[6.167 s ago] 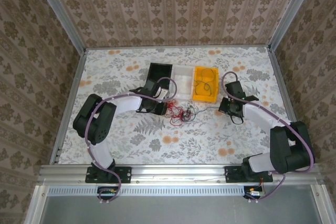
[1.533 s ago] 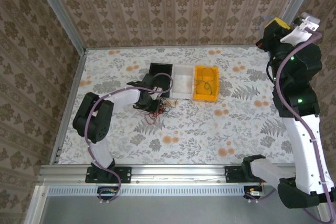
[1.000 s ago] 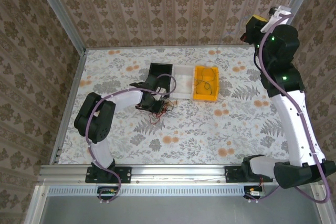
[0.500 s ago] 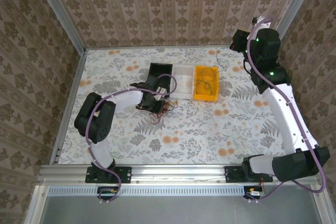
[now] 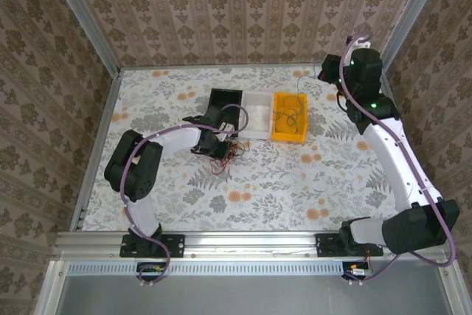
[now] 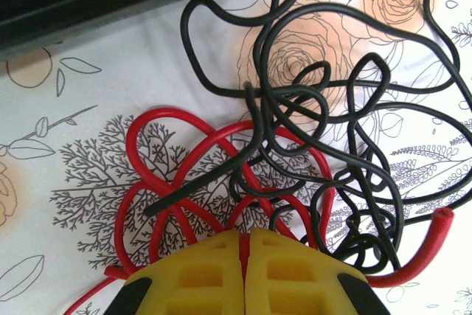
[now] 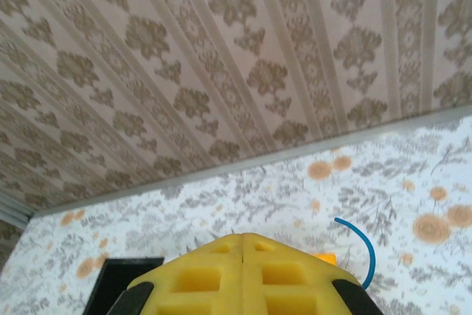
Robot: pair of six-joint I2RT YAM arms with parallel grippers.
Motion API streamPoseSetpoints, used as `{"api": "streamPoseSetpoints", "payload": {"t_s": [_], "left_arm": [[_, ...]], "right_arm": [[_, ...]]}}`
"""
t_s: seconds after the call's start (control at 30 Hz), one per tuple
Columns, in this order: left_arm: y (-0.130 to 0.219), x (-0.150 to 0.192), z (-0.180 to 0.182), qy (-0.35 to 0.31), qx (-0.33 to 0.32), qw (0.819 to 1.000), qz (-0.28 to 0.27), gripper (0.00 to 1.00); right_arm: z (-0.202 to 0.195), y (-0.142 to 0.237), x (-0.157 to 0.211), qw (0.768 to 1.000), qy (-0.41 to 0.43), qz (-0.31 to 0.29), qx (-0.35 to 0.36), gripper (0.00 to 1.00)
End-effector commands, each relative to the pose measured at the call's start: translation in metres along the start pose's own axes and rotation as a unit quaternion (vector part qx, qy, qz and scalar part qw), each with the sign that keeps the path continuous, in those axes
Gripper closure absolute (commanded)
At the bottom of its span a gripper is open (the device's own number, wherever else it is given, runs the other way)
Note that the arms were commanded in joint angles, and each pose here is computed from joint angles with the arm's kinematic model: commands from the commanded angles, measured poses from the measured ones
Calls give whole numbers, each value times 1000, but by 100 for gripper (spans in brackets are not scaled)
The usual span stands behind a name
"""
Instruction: Untangle the cables
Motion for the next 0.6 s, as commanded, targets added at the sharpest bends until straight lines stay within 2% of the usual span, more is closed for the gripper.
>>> {"api": "streamPoseSetpoints", "payload": {"t_s": [0.0,0.3,0.57], "left_arm": [[-17,18,-9,0,16,999,39,100],[-17,19,-10,-1,15,999,37,100],[-16,22,-10,0,14,999,37,100]], "right_arm": [[2,-19,38,999,-11,48,0,98],[-22,-60,125,985,-40,149,83,99],[-30,-74,167,967,-40,200,149,99]]}}
Point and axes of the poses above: each hand's point on the last joint's axis, 136 mm out from that joint toward the fingers, its own y axis back along the fingers, its own z axis along the line the jaws close on, x = y × z, the point moved 2 cm from there along y, back along the fingers, and after that the axes turned 4 degrees about y, right-handed, at the moved point
